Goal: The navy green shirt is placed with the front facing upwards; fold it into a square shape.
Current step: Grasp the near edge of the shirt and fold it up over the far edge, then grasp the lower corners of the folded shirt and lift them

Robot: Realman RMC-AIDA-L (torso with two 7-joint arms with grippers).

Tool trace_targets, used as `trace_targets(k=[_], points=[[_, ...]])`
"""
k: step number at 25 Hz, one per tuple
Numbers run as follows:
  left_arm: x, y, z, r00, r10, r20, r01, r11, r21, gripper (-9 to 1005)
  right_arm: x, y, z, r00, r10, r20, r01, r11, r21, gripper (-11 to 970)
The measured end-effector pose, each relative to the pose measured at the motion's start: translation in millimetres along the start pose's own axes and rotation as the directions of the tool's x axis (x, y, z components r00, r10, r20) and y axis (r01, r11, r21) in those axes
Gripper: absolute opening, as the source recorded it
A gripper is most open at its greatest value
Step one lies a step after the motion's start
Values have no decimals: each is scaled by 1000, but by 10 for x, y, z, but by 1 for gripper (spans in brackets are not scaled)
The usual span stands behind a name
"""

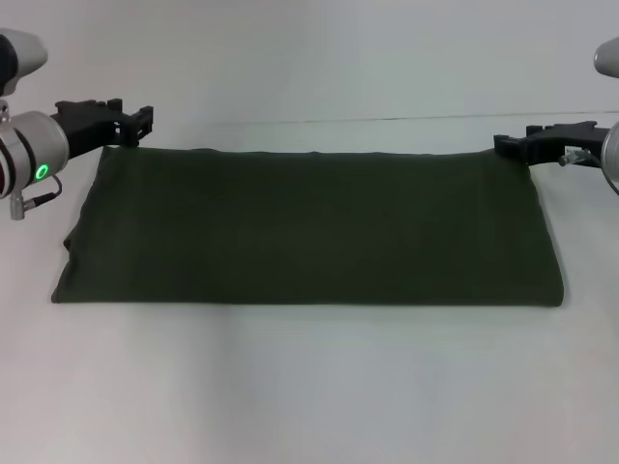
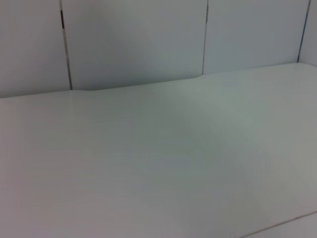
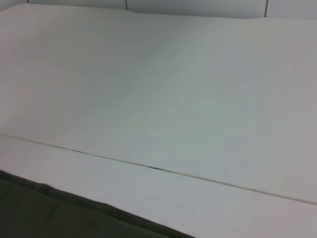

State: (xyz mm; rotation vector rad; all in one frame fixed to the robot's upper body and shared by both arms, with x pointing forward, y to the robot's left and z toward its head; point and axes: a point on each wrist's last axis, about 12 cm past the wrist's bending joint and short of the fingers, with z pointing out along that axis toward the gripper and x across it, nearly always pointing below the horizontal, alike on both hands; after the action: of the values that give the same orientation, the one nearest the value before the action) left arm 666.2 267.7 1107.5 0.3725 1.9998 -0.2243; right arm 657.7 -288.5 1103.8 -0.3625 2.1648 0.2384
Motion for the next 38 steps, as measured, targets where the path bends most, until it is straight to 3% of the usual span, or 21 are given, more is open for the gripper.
trace_targets(k=[3, 7, 10, 11, 15, 20, 27, 33, 38], points=[[-19, -5, -1, 1000, -21, 17, 21, 1000, 0, 310, 10, -10, -21, 1000, 18, 1, -18, 1000, -9, 519], [-41, 87, -69, 991, -115, 66, 114, 993, 17, 445, 0, -44, -103, 999, 32, 25, -31, 999, -24, 626], [-23, 181, -166, 975, -201, 93, 196, 979, 59, 674, 11, -42, -187, 998, 47, 42, -44, 997, -70, 706], [-18, 211, -199, 969, -226, 101, 219, 973, 74, 705, 23, -39, -217, 997, 56, 49, -51, 995, -91, 733], [79, 350, -414, 931, -339, 132, 316, 934, 167, 829, 103, -22, -371, 993, 53, 106, -32, 981, -190, 742], [384, 462, -779, 908, -401, 121, 360, 895, 263, 828, 297, 101, -595, 974, 27, 224, 58, 929, -365, 748], [649, 536, -1083, 925, -381, 12, 365, 893, 263, 824, 614, 268, -784, 957, 9, 290, 147, 847, -511, 747], [808, 618, -1211, 931, -345, -119, 362, 913, 190, 810, 755, 293, -806, 963, 14, 270, 137, 837, -530, 747], [896, 632, -1195, 935, -289, -206, 321, 936, 144, 798, 785, 303, -808, 964, 20, 266, 131, 833, -538, 748]])
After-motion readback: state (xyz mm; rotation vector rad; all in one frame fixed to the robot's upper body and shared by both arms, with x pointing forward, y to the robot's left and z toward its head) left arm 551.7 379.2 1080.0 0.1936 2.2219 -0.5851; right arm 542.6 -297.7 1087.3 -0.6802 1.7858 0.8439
